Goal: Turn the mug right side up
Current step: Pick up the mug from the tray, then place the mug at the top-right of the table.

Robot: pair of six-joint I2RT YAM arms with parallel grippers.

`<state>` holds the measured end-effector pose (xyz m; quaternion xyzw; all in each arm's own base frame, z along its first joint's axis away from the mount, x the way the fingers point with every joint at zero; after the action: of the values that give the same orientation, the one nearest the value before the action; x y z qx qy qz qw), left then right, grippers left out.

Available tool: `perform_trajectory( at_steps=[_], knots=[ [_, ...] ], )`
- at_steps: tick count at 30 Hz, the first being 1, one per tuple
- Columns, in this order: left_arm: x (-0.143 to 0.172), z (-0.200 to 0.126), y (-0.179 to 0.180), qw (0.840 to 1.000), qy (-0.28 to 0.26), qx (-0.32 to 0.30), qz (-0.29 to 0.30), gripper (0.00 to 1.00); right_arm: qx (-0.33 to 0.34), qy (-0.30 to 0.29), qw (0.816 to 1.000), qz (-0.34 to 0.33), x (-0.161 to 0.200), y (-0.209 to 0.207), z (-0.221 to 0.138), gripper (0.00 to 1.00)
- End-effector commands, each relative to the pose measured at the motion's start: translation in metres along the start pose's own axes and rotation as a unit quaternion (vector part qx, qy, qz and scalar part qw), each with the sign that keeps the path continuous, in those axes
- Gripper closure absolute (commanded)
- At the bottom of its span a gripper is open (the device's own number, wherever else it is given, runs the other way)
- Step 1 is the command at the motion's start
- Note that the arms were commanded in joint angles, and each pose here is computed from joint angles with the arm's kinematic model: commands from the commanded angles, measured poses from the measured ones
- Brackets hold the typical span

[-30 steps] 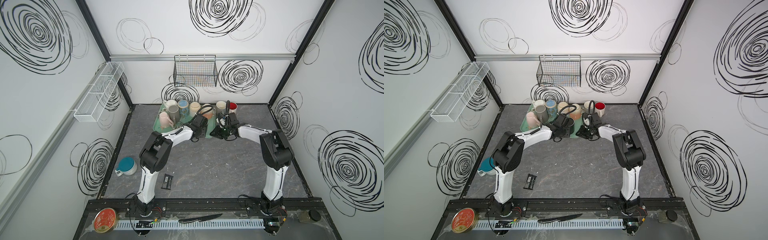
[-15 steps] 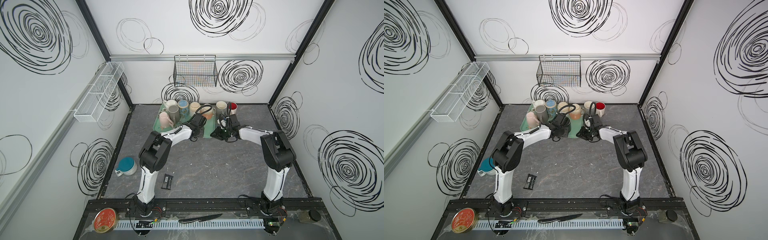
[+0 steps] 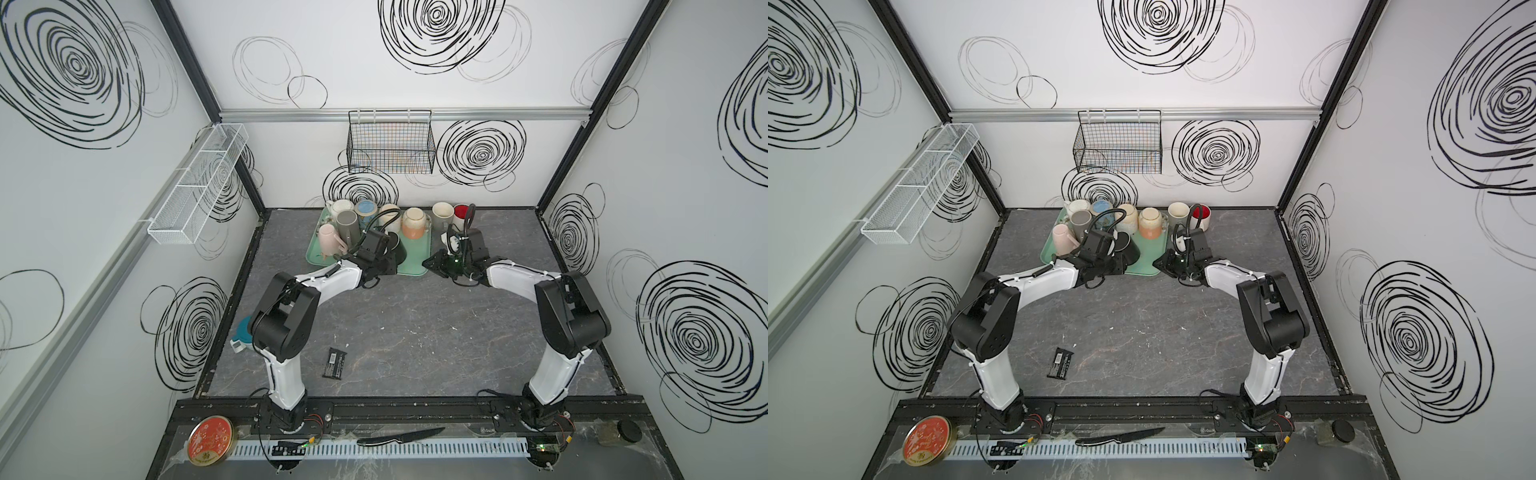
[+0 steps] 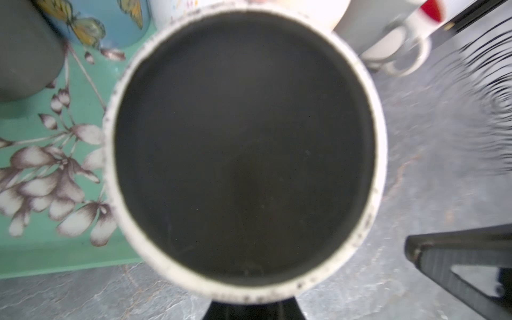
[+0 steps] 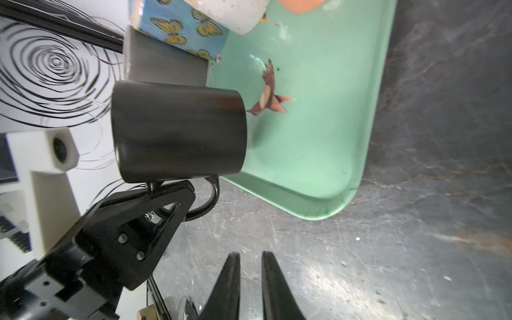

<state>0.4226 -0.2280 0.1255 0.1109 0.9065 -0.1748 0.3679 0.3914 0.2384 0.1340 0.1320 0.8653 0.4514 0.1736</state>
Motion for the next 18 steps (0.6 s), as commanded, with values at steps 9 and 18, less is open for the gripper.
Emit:
perform_trajectory(
  at_steps=[9, 18],
  knots=[
    [-0.116, -0.108, -0.046, 0.929, -0.285, 0.229, -0.063, 1.00, -0.171, -0.032, 0.984, -0.040, -0.009, 0.082, -0.048, 0.73],
    [-0.128, -0.144, -0.068, 0.879, -0.331, 0.332, -0.086, 1.00, -0.245, -0.008, 0.965, -0.094, -0.003, 0.135, -0.069, 0.65]
  ],
)
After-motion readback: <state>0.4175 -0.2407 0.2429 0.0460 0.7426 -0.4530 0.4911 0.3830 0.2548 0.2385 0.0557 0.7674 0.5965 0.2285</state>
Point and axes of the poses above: each gripper's point midway between its finger pads, its own z axis out along the fingers, its own y axis along the line the jaws close on, x = y × z, the point moved 3 cm from there along -z, back along the fingers, and after that the axes turned 13 degrees about z, right-handed, at the moved point
